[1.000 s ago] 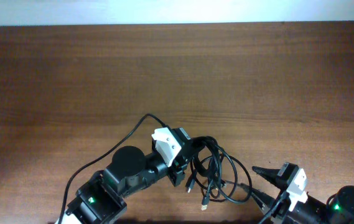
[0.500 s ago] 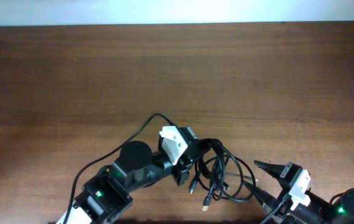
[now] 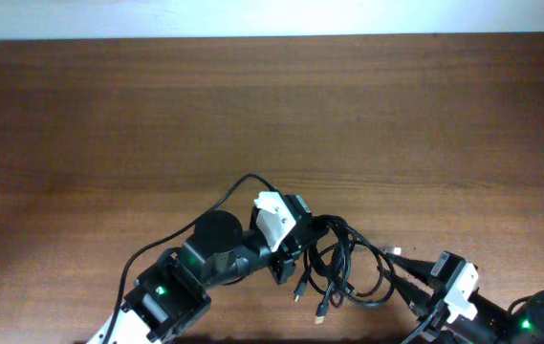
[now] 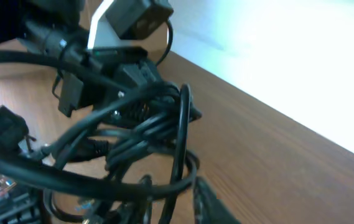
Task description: Untangle cables
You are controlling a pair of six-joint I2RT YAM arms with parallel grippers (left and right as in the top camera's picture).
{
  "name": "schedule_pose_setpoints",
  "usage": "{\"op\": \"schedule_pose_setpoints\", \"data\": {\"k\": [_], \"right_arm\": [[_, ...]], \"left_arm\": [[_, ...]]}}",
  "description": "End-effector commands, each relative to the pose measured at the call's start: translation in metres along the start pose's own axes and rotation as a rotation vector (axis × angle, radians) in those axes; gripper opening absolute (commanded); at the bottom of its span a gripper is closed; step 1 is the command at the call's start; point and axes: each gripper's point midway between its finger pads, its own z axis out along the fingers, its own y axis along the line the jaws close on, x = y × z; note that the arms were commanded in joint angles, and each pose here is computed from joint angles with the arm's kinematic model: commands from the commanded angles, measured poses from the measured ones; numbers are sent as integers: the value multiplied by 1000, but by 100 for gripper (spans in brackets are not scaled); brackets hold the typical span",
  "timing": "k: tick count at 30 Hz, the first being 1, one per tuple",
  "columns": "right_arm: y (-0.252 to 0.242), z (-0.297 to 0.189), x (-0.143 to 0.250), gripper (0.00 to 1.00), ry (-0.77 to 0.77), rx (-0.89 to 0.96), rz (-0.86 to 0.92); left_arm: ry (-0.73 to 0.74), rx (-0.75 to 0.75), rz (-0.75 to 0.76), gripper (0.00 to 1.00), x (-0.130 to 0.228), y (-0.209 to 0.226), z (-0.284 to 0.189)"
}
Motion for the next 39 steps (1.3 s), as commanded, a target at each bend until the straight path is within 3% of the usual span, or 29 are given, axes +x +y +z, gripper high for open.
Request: {"op": "schedule_pose_setpoints", "data": {"k": [1,15,16,20,30,39], "right_arm": [[1,-4,-8,29,-22,11,-30],[-2,-4,-19,31,-62,22,-75],[-2,-4,-19,30,-62,22,-75],[-2,-4,-19,4,-62,22,-75],[-1,-4,-9,4,-25,18,-34],[-28,-14,56,4,239,234,142]], "left_arm": [[-37,28,-31,0,-15,-7,-2],[1,22,-140,0,-6,-2,6],[3,21,-150,0,-5,-2,7],[3,21,-155,0,-5,-2,7],[-4,-4,-154,0,-6,3,7],[99,-287,-191,0,28,50,-3]]}}
